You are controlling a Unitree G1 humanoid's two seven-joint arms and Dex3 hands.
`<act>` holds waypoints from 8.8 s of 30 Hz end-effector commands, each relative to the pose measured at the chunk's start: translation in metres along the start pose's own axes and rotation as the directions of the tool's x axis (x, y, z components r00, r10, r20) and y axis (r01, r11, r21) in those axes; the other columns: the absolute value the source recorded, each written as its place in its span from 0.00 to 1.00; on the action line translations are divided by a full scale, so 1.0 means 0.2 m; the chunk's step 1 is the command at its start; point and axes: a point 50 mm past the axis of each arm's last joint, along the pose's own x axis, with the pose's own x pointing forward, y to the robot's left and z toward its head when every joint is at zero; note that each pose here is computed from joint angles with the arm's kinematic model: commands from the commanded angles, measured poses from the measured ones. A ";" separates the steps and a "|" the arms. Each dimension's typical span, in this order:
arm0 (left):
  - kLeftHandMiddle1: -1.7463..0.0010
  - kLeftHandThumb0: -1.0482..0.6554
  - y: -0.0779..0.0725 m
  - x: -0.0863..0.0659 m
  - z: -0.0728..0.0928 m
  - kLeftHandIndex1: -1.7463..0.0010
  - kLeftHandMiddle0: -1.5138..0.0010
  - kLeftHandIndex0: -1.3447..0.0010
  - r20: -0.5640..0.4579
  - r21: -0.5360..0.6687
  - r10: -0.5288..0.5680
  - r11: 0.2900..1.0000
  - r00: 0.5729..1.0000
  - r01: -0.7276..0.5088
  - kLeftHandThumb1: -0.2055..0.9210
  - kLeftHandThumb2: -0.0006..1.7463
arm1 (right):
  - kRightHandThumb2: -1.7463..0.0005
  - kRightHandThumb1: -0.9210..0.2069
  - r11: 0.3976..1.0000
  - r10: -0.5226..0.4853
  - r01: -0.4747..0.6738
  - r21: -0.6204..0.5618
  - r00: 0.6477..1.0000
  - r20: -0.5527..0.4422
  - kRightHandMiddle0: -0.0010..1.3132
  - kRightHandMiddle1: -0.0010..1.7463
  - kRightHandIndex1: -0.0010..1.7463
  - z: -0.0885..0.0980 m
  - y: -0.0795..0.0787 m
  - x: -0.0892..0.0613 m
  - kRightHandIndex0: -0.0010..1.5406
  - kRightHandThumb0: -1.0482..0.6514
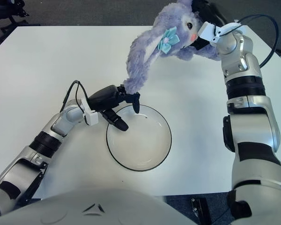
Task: Put the doll into the plate.
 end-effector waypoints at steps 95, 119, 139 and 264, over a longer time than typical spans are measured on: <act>0.33 0.26 0.06 -0.03 -0.13 0.27 0.74 0.61 -0.161 0.370 -0.072 0.920 0.984 0.127 1.00 0.66 | 0.32 0.45 0.999 -0.036 0.036 0.031 0.999 0.009 0.43 1.00 1.00 -0.01 -0.09 0.00 0.34 0.87; 0.35 0.26 0.19 -0.03 -0.16 0.29 0.71 0.49 -0.190 0.458 0.013 0.886 0.982 0.077 1.00 0.64 | 0.32 0.45 0.999 -0.038 0.038 0.033 0.999 0.008 0.43 1.00 1.00 -0.02 -0.09 -0.01 0.34 0.87; 0.37 0.26 0.24 -0.03 -0.18 0.43 0.74 0.49 -0.274 0.491 0.043 0.865 0.961 0.102 1.00 0.63 | 0.33 0.44 0.999 -0.034 0.034 0.024 0.999 0.003 0.42 1.00 1.00 -0.03 -0.09 -0.01 0.33 0.87; 0.93 0.26 0.18 -0.12 -0.11 0.29 0.57 0.61 -0.114 0.168 -0.125 0.975 0.985 0.144 1.00 0.60 | 0.37 0.39 1.000 -0.003 0.003 -0.008 1.000 -0.019 0.40 1.00 1.00 -0.02 -0.09 -0.03 0.31 0.86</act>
